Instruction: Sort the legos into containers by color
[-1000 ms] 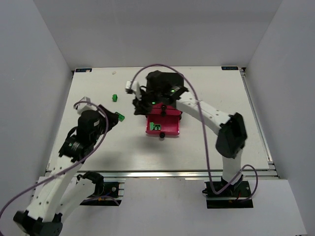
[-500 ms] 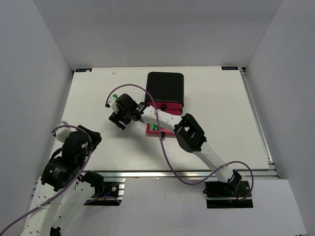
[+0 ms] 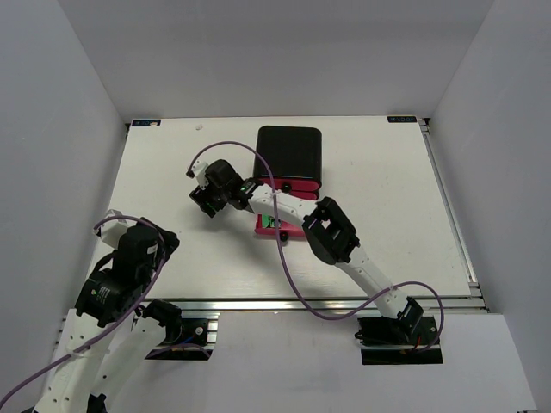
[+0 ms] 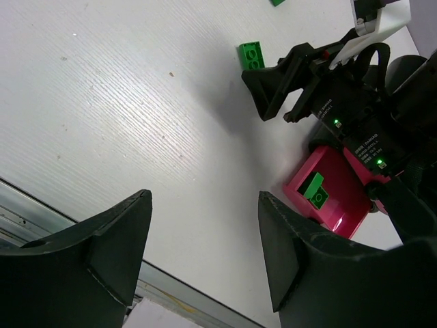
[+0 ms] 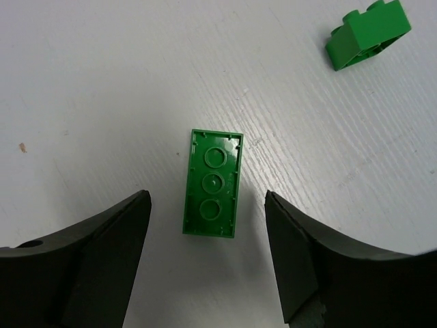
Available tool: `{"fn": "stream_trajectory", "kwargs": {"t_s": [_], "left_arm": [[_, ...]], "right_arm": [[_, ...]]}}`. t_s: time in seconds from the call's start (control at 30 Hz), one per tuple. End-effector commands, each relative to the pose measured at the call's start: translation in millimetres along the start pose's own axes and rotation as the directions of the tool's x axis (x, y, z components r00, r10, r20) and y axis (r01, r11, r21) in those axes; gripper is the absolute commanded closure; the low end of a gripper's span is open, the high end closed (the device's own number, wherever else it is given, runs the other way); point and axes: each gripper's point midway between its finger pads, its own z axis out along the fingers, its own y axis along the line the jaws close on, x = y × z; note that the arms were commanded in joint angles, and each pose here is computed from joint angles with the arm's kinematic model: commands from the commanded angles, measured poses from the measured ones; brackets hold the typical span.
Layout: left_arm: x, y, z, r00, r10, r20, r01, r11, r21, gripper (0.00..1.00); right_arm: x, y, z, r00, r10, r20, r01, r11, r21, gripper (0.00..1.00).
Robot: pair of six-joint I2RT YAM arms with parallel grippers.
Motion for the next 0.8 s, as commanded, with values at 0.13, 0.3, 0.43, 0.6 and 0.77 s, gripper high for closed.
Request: {"fn": "stream_trajectory", "kwargs": {"t_s": [0.13,0.3,0.43,0.6,0.77], "left_arm": [[-9.8,-2.1,-2.9,1.000,-0.008,0.028,0.009,1.000,-0.016,0.27],[-13.0,-4.6,-1.8,0.999,-0.003,0.036,0.004,1.000,-0.023,0.27],[-13.5,-7.5,0.5,0.999,-0.001,0.039,0.002,1.000,-0.021,0.27],[-10.9,-8.9,3.0,0.999,-0.004,0.034,0.004,1.000,-0.014,0.27],[-7.9,-10.0,6.7,0.999,-0.003,0.032,0.003,1.000,-0.005,0.27]], "right_arm": [[5.0,-2.6,8.7,0.992,0.125,0.010,-0.124,0.987,-0.098,0.39],[14.1,-10.7,10.9,0.995,0.096,-0.005,-0.096,0.993,-0.064,0.45],[24.7,-8.8,11.8,0.998,0.052,-0.032,-0.054,0.997,-0.056,0.55],[26.2,-4.9,8.0,0.999,-0.004,-0.035,0.000,0.995,-0.096,0.74],[-2.6,5.4,-12.4,0.993,-0.107,0.046,0.114,0.977,-0.180,0.99]]}}
